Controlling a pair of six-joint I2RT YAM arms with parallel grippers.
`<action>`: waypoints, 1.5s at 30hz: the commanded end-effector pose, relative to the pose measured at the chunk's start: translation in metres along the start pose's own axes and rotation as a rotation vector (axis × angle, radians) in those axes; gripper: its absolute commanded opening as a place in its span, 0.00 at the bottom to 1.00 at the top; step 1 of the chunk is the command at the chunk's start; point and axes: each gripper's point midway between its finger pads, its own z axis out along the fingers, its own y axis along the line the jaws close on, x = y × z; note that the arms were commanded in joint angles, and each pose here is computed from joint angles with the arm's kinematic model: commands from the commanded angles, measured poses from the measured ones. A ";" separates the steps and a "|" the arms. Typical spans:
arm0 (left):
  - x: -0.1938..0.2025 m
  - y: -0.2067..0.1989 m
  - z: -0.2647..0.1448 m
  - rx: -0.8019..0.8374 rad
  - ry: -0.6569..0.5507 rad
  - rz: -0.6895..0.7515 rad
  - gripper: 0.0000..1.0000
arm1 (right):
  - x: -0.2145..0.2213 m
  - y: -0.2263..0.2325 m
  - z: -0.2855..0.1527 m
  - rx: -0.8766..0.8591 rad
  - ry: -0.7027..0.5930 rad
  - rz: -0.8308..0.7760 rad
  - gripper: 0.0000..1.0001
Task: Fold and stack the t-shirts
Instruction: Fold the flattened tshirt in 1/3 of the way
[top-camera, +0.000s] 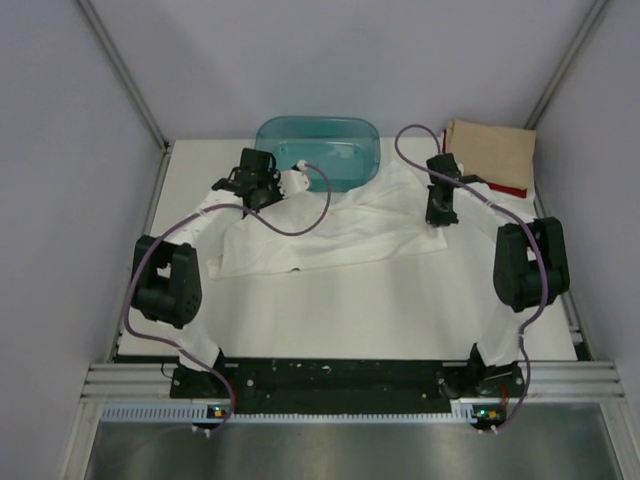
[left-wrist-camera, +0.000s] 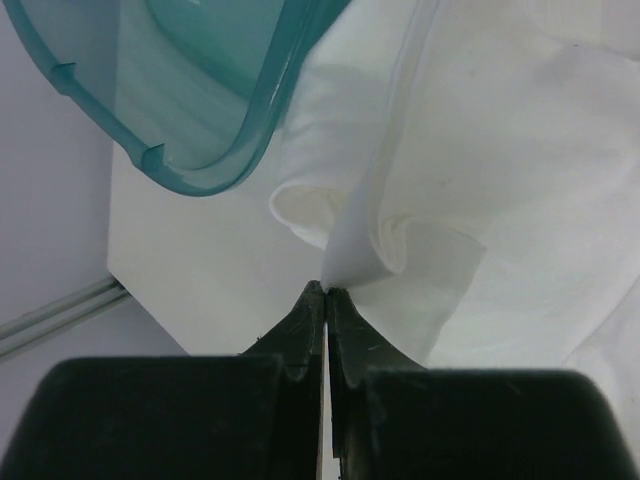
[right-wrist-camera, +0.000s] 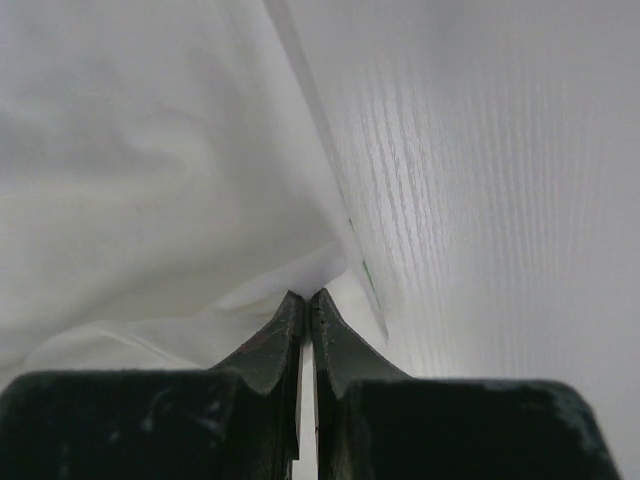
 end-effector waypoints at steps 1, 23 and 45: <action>-0.010 0.042 -0.001 -0.145 -0.013 0.037 0.00 | -0.035 -0.003 0.006 0.043 -0.037 -0.022 0.01; 0.087 -0.015 -0.072 0.138 0.092 -0.490 0.54 | 0.011 -0.019 -0.019 -0.134 -0.014 0.179 0.57; 0.169 -0.097 -0.068 0.280 0.183 -0.673 0.66 | 0.043 -0.010 0.031 -0.135 0.051 0.250 0.48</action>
